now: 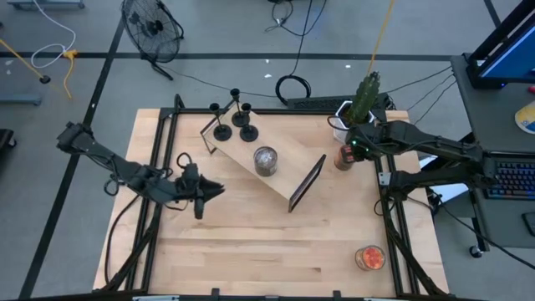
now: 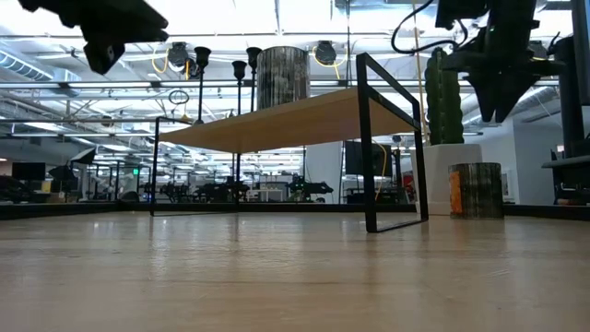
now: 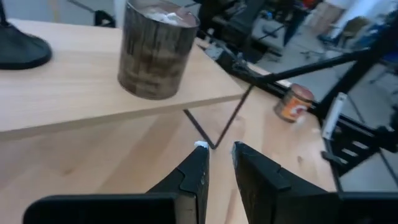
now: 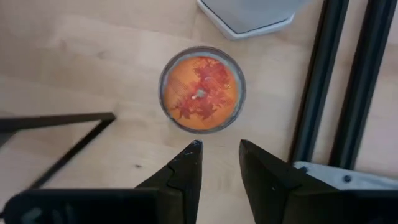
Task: Pick & Place candle stick holders
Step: Put the top orange scented candle on the shelf
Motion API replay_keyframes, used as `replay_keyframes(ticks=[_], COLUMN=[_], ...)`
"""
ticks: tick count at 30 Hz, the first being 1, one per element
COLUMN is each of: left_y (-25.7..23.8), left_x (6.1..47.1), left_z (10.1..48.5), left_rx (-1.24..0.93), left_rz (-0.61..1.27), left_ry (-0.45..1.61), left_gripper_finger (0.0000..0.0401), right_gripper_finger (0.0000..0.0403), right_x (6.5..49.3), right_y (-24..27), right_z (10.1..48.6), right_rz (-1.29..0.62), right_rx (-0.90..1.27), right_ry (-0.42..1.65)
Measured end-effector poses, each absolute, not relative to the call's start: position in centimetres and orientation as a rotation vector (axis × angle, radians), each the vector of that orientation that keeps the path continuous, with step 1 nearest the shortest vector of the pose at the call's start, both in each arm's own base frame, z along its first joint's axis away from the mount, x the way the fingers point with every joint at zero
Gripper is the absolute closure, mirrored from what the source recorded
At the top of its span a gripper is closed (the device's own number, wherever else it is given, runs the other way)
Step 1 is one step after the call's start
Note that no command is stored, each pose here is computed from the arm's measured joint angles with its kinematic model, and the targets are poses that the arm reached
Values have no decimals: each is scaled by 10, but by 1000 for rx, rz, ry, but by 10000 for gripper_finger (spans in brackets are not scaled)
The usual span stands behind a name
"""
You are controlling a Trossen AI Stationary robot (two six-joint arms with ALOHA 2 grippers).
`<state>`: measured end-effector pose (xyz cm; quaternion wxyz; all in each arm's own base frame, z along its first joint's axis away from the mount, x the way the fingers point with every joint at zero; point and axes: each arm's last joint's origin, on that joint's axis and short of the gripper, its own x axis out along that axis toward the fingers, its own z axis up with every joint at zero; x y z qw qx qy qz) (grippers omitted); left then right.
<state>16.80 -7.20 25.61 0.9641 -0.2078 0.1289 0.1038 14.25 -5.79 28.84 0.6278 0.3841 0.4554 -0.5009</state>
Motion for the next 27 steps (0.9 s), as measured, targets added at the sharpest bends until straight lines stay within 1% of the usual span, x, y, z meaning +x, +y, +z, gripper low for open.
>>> replay_keyframes(ticks=[8, 12, 16, 19, 24, 27], left_y=[-65, -63, -60, -59, -59, -59], left_x=[148, 141, 136, 134, 135, 135], left_z=[237, 227, 216, 213, 214, 213], left_rx=[-308, -286, -291, -309, -323, -343], left_rz=[140, 119, 124, 127, 127, 137], left_ry=[251, 272, 284, 285, 278, 275], left_gripper_finger=[325, 325, 325, 325, 325, 325], right_gripper_finger=[300, 300, 300, 300, 300, 300], right_x=[147, 148, 150, 151, 146, 143], right_y=[-60, -61, -62, -62, -60, -58], right_z=[289, 288, 273, 255, 232, 226], right_rz=[-1234, -1276, -1293, -1309, -1355, -1361], right_rx=[977, 1011, 1042, 1062, 1103, 1111], right_ry=[917, 854, 836, 831, 877, 898])
